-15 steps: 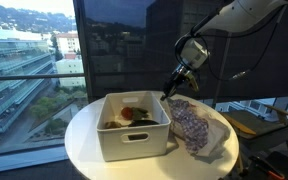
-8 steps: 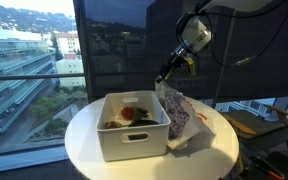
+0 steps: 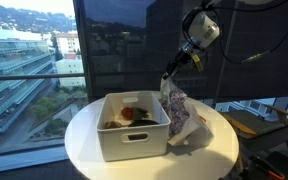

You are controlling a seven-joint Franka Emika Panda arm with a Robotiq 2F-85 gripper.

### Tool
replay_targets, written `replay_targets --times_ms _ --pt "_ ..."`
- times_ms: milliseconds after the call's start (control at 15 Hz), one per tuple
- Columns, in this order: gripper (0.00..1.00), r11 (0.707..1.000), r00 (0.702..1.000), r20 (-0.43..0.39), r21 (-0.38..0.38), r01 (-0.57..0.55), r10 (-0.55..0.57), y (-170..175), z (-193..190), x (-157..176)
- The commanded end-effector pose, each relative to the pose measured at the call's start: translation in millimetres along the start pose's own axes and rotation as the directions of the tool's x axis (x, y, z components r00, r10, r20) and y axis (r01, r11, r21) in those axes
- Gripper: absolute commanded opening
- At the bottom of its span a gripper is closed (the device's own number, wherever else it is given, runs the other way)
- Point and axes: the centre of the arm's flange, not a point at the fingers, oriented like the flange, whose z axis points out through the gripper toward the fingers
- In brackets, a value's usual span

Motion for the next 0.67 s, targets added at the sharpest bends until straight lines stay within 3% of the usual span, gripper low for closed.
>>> replay_targets --times_ms 0,600 --pt "0.0 0.997 0.998 -0.053 -0.074 0.036 -0.04 -24 -22 -3" --pt "0.0 0.949 0.953 -0.223 -0.285 0.136 -0.203 -108 -101 -3"
